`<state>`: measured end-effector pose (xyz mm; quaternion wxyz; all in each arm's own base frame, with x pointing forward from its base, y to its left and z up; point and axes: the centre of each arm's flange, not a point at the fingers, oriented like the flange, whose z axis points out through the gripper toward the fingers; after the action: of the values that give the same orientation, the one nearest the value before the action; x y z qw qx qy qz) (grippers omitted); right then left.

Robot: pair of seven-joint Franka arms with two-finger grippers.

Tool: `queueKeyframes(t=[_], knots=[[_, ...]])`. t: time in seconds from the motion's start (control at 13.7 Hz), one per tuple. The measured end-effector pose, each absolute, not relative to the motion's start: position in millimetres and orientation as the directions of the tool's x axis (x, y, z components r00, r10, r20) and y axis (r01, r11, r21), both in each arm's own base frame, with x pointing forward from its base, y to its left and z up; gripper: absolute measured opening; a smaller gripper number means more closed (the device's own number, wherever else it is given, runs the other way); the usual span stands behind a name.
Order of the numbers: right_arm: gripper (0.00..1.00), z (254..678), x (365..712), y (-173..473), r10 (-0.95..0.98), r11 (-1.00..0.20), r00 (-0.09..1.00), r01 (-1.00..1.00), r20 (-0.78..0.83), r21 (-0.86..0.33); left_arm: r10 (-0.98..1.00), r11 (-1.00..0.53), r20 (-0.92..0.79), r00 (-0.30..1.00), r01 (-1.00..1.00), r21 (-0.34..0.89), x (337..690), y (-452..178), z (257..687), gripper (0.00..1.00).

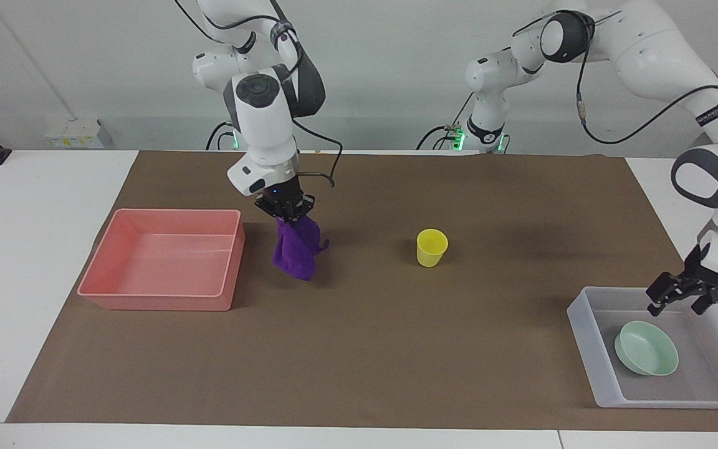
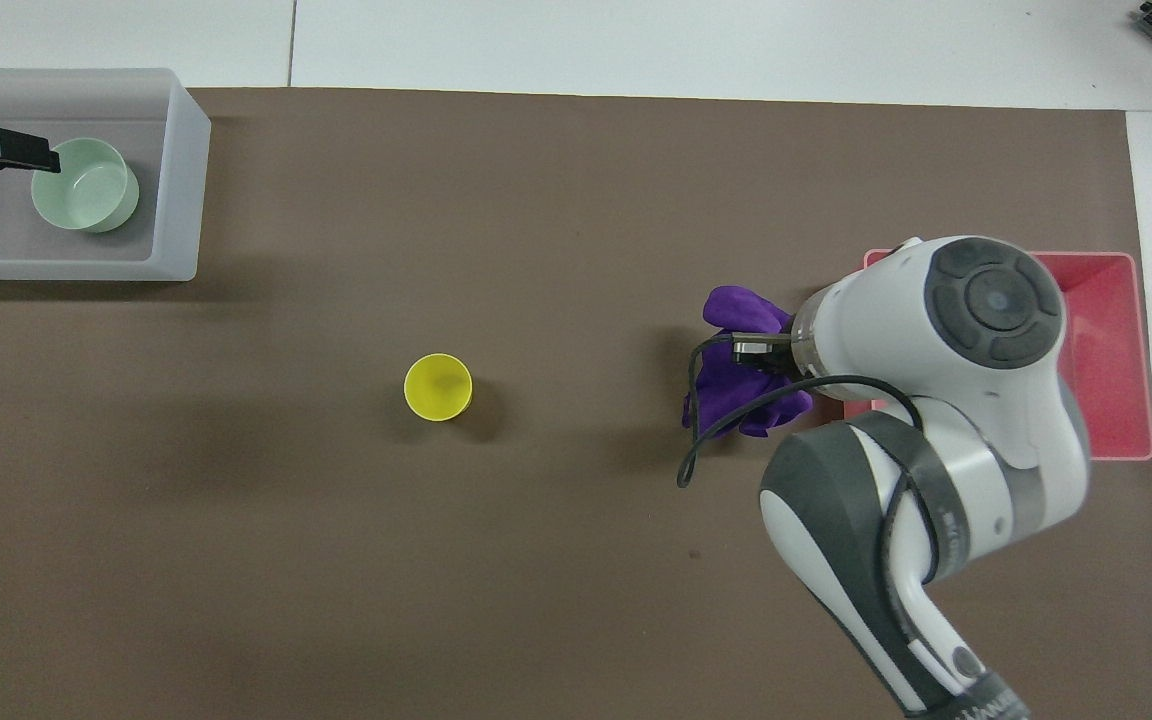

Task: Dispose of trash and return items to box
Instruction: 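Carry the purple cloth into the pink tray with the right gripper, then grasp the yellow cup with the left gripper while the right gripper releases the cloth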

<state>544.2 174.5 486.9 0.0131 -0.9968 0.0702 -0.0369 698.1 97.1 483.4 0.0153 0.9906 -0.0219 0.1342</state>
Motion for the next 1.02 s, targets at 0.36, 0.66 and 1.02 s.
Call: queueKeyframes(t=[0.36,0.66,1.02], knots=[[0.04,547,548,103,-0.23,-0.973,0.963,-0.228,0.139,-0.031,-0.057,-0.998,0.21,0.976,-0.063,0.025,629,-7,502,1.0],[0.04,581,553,24,-0.183,-0.983,0.966,-0.185,0.182,-0.003,-0.041,-0.997,0.173,0.984,-0.051,0.052,604,-106,490,1.0],[0.04,583,549,-80,-0.101,-0.993,0.978,-0.111,0.182,0.045,-0.041,-0.996,0.134,0.99,-0.051,0.073,569,-208,464,1.0]])
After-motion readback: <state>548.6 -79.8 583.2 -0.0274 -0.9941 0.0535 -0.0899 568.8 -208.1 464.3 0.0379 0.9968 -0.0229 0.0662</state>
